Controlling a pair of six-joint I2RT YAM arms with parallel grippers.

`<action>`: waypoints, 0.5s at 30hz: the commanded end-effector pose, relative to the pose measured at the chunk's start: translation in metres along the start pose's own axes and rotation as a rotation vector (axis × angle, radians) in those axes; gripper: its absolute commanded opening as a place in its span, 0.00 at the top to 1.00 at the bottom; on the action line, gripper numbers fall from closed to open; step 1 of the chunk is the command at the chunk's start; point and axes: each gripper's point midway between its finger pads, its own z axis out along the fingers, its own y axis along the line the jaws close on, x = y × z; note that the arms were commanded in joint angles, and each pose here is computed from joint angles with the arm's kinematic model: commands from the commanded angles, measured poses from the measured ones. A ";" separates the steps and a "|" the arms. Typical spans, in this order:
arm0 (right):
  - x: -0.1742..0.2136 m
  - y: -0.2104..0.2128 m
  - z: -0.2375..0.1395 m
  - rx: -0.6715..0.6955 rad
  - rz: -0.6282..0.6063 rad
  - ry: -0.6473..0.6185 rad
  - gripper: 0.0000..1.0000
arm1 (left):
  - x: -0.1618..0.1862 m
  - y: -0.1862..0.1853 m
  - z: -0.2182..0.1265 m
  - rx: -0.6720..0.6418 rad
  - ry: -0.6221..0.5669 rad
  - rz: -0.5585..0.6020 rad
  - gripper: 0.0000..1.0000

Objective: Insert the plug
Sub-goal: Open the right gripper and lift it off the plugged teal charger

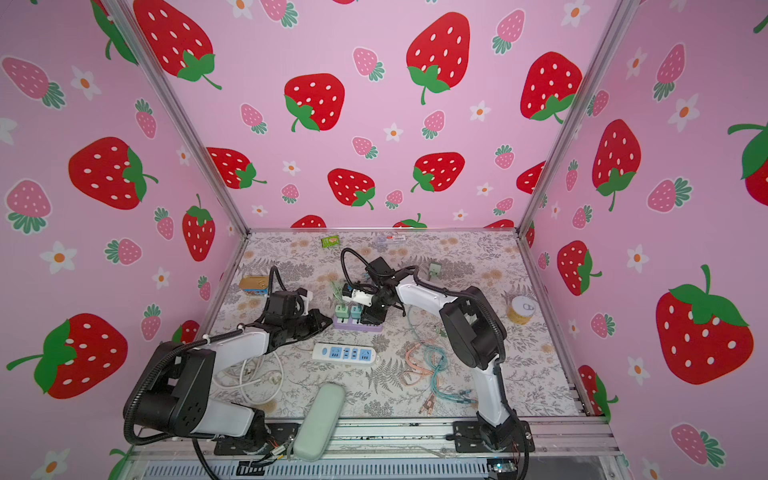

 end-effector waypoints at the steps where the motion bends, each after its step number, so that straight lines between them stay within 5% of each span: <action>1: -0.002 0.011 -0.017 -0.021 -0.003 -0.017 0.43 | -0.003 -0.004 -0.004 0.013 0.000 0.009 0.86; 15: 0.012 0.042 -0.038 -0.067 0.028 -0.045 0.33 | -0.006 -0.004 -0.006 0.018 -0.002 0.006 0.86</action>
